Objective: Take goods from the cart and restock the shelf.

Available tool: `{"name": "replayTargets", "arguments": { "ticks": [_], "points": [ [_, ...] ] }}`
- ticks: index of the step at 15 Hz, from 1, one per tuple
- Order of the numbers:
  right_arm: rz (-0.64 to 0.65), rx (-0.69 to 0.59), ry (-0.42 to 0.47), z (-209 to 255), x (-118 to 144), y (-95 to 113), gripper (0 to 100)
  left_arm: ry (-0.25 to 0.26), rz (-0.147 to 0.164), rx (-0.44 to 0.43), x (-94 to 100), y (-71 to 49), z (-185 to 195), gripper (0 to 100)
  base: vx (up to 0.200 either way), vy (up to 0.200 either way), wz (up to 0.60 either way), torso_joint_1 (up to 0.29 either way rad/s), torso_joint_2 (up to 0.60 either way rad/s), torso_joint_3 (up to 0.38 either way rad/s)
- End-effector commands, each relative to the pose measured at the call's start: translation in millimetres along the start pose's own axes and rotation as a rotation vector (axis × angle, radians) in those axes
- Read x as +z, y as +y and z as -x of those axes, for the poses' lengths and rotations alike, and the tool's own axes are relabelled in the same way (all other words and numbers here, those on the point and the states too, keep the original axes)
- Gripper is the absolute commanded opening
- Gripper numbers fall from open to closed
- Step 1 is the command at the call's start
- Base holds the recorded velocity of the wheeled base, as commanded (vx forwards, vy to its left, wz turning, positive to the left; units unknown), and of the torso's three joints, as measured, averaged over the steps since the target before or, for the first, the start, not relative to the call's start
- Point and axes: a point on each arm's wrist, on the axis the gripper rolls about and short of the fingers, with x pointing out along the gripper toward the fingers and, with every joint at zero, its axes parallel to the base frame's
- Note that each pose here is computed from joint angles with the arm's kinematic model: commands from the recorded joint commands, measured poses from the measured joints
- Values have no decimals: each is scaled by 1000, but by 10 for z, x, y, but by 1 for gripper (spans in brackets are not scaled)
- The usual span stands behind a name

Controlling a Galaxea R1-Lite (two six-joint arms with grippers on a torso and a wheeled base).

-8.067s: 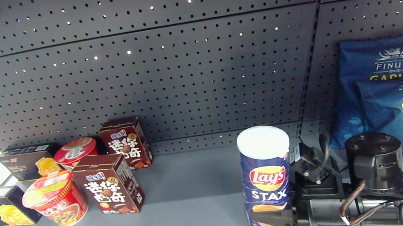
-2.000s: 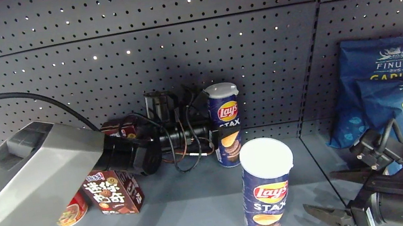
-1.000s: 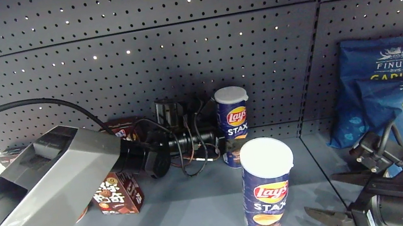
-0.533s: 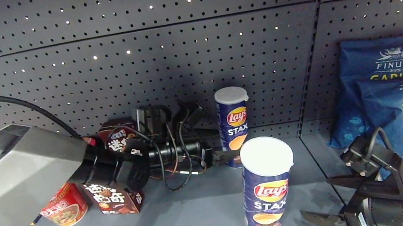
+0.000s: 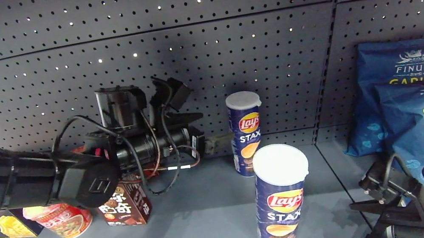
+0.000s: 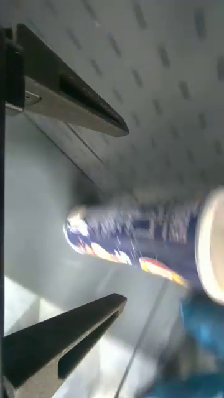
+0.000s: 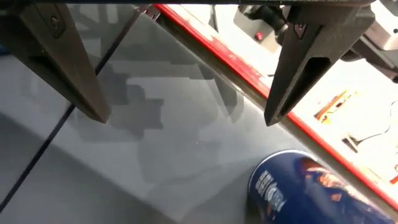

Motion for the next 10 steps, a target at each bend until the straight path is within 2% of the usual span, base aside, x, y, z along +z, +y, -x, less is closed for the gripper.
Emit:
{"name": "replayTargets", "arguments": {
  "ticks": [1,4,6,8,10],
  "points": [
    [-1,-19,-2,-12,17,-6,100,-11,-15,96,243,-169,302,100,0,0,0,0,0,0],
    [-10,-113,-36,-64,147,-21,100,7,-18,225,342,-295,577,100,0,0,0,0,0,0],
    [-26,-133,-50,-97,204,-21,100,13,-28,307,366,-309,685,100,0,0,0,0,0,0],
    [-25,-132,-52,-106,219,-12,100,59,-25,431,355,-324,787,100,0,0,0,0,0,0],
    [-24,-135,-55,-113,227,-6,100,53,-26,460,382,-338,863,100,0,0,0,0,0,0]
  ]
}}
